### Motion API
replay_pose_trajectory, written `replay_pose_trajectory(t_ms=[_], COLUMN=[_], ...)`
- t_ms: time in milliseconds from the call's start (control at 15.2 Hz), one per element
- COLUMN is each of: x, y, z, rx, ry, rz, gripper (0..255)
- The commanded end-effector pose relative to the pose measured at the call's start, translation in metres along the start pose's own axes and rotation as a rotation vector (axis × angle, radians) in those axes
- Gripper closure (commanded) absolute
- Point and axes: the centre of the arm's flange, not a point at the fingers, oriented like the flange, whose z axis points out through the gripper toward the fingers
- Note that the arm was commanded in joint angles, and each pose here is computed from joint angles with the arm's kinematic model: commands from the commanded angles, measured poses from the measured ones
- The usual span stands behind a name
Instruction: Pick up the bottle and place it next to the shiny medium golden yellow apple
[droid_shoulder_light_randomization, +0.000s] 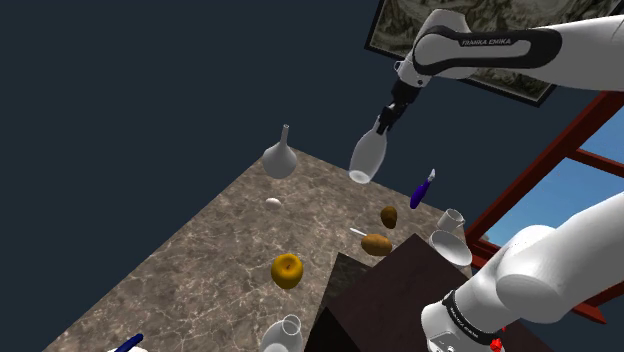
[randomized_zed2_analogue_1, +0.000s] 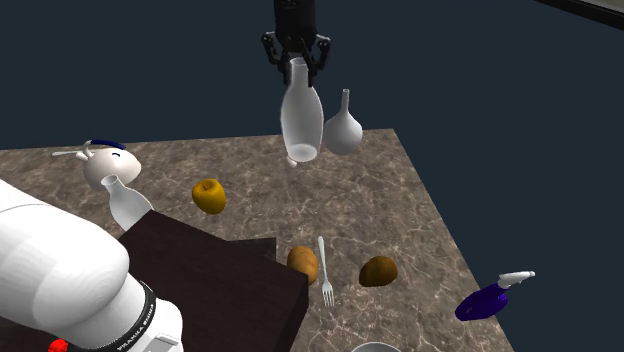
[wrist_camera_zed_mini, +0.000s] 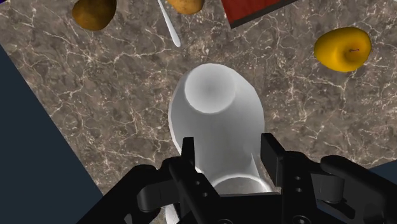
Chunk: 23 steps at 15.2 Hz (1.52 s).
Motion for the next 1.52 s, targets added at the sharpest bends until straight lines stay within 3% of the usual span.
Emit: replay_pose_trajectory(t_ms=[0,1452], x=[-0.004,-0.026], y=[-0.028,-0.318], z=[-0.001,-0.002], rx=[-0.001,-0.001], ry=[0.001,0.001], rz=[0.001,0.001], gripper=[255,255])
